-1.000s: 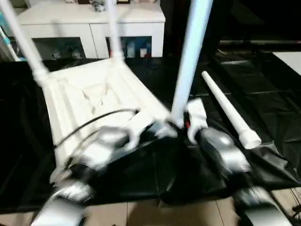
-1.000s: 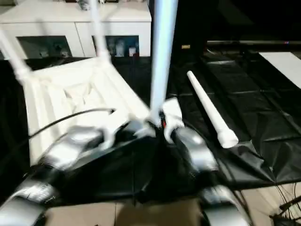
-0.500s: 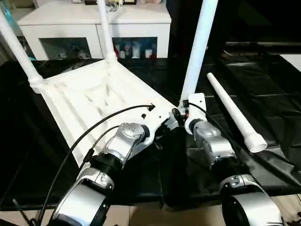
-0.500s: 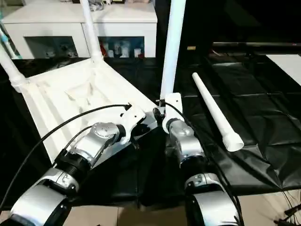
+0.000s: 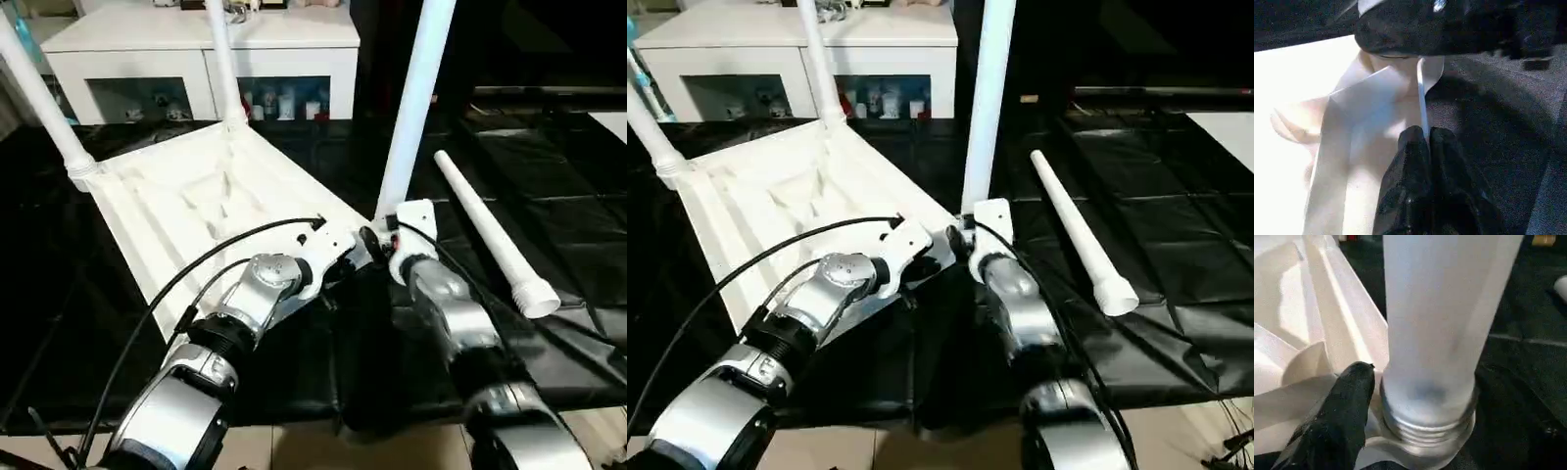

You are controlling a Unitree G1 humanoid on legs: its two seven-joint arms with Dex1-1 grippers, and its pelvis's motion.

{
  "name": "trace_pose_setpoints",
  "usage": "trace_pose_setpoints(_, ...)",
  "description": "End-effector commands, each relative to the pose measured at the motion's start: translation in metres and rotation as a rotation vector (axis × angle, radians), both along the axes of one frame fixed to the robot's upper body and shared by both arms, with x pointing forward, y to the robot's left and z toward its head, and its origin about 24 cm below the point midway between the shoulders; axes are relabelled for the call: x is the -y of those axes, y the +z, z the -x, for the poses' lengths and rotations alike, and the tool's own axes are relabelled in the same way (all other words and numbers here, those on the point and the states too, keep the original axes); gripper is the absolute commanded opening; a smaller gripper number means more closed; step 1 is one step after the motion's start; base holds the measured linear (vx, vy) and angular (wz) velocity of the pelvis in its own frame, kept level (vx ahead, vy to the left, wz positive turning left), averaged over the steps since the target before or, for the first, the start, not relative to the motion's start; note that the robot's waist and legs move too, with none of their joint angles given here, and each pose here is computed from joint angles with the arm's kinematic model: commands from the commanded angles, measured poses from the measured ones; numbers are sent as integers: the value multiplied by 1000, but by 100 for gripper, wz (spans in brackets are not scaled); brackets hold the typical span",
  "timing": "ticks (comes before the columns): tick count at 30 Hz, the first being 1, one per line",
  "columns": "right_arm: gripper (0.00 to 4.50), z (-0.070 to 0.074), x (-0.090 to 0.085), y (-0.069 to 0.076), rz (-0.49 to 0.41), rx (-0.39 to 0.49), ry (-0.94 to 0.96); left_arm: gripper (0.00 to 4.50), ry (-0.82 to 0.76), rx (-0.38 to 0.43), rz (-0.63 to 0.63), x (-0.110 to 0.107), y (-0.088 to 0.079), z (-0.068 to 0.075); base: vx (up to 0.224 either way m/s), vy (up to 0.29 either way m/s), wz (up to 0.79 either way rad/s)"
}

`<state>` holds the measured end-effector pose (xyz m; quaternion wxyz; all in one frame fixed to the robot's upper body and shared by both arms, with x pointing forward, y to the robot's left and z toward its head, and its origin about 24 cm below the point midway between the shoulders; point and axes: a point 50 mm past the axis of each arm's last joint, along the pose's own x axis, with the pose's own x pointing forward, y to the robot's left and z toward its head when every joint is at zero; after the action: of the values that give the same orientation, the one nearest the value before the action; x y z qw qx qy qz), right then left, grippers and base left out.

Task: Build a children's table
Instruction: Rotate leg to tighten, then rotate table base

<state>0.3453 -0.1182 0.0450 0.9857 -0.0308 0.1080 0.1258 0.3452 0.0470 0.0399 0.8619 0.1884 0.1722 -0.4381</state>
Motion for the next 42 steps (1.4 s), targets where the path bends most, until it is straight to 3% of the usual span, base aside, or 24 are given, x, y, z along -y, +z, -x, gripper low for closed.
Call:
trace_pose_setpoints(1,342,1,-2,12,-5,60,30,0,17,18,16,0,-7,3,0,0,0)
trace_pose_setpoints(6,342,4,14,18,9,90,-9,0,60,36,71,-3,0,-3,0,0,0)
trace_pose_setpoints(8,344,7,20,18,32,82,-13,45,61,2,149,-5,5,-3,0,0,0)
trace_pose_setpoints(13,344,10,29,14,63,53,-61,79,47,8,231,-17,14,-1,0,0,0)
trace_pose_setpoints(20,344,18,13,10,29,24,66,131,69,54,335,-66,43,4,0,0,0)
trace_pose_setpoints(22,344,23,5,6,62,6,134,155,110,96,307,-105,58,9,0,0,0)
trace_pose_setpoints(23,344,25,2,3,74,-5,160,155,157,125,265,-135,70,14,0,0,0)
trace_pose_setpoints(26,344,25,0,1,74,-12,169,161,194,138,216,-157,77,19,0,0,0)
trace_pose_setpoints(27,344,26,-2,2,67,-8,191,183,290,145,85,-198,87,30,0,0,0)
trace_pose_setpoints(31,344,28,-2,4,72,1,219,201,457,168,-43,-241,100,40,0,0,0)
trace_pose_setpoints(32,344,28,-2,4,72,1,219,201,457,168,-43,-241,100,40,0,0,0)
trace_pose_setpoints(36,344,26,6,6,72,19,166,237,793,182,-258,-298,110,55,0,0,0)
trace_pose_setpoints(39,344,24,15,6,96,6,118,259,872,114,-326,-312,103,68,0,0,0)
trace_pose_setpoints(40,344,23,21,5,110,-3,75,259,839,44,-355,-308,89,72,0,0,0)
trace_pose_setpoints(42,344,22,25,5,121,-4,45,277,807,-7,-388,-305,79,75,0,0,0)
